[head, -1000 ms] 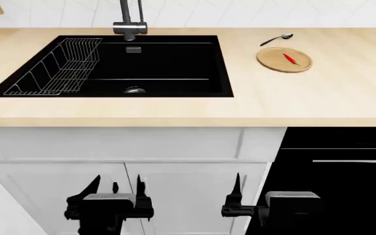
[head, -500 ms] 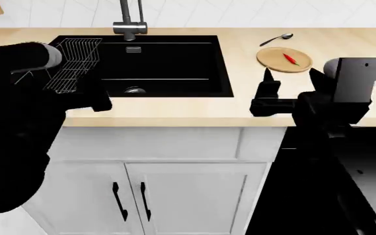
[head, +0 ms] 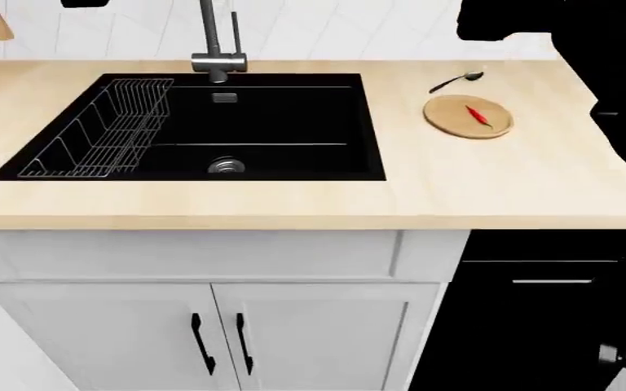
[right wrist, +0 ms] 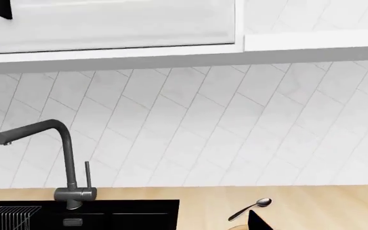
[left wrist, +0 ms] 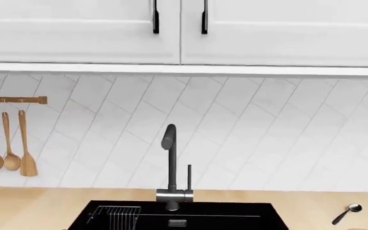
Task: Pick the chili pepper from the counter and place it in the sink. Then turn on the sink faucet.
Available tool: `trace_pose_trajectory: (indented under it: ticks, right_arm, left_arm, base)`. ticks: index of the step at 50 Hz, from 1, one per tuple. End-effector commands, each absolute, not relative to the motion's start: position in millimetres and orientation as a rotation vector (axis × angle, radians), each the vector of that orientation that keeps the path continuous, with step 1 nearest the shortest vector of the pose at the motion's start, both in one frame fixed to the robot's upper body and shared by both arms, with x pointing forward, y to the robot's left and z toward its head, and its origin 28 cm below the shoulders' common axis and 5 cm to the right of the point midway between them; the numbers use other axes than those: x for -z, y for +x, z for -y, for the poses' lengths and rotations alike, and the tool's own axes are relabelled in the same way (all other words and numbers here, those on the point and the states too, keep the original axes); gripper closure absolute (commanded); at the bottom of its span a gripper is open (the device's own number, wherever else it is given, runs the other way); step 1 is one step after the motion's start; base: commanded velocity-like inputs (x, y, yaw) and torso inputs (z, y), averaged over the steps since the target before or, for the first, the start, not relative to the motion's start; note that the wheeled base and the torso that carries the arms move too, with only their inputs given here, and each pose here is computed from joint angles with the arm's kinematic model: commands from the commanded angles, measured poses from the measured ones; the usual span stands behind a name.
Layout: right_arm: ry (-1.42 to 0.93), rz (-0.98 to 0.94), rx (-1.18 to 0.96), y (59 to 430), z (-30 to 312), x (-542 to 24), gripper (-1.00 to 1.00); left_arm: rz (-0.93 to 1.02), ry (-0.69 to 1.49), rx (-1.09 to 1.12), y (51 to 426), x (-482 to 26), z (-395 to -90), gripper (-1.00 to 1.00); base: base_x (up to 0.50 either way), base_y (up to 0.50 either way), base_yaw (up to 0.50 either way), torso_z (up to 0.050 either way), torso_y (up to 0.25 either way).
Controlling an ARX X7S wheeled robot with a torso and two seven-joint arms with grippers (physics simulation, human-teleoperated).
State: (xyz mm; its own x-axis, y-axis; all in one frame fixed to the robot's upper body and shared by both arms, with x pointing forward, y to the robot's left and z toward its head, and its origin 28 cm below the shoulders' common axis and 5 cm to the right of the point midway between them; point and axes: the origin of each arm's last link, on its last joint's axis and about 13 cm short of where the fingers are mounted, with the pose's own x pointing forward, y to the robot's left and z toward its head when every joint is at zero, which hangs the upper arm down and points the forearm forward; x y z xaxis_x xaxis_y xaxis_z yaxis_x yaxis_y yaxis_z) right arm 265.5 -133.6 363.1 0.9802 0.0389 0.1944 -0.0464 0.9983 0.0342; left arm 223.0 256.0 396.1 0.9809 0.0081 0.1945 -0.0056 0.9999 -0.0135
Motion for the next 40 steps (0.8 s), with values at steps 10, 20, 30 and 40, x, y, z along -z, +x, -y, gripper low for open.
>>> trace_pose_trajectory:
  ticks: [10,20,30,40]
  right_arm:
    - [0.057,0.149,-0.086,258.7,133.7,-384.4,-1.00]
    - [0.049,0.151,-0.079,259.9,134.1,-383.6,-1.00]
    - [0.042,0.158,-0.076,259.5,132.8,-384.1,-1.00]
    - [0.033,0.193,-0.077,258.4,132.5,-384.1,-1.00]
  left_arm:
    - [0.215,0.004,-0.022,213.5,-415.7,-260.0,-1.00]
    - [0.218,-0.003,-0.025,214.0,-414.9,-260.6,-1.00]
    - [0.225,0.000,-0.031,213.3,-414.0,-261.4,-1.00]
    - [0.255,0.017,-0.041,212.7,-412.9,-261.4,-1.00]
  base:
    - [0.40,-0.03,0.00,0.050,0.000]
    - [0.50,0.00,0.00,0.050,0.000]
    - [0.50,0.00,0.00,0.050,0.000]
    - [0.26,0.00,0.00,0.025,0.000]
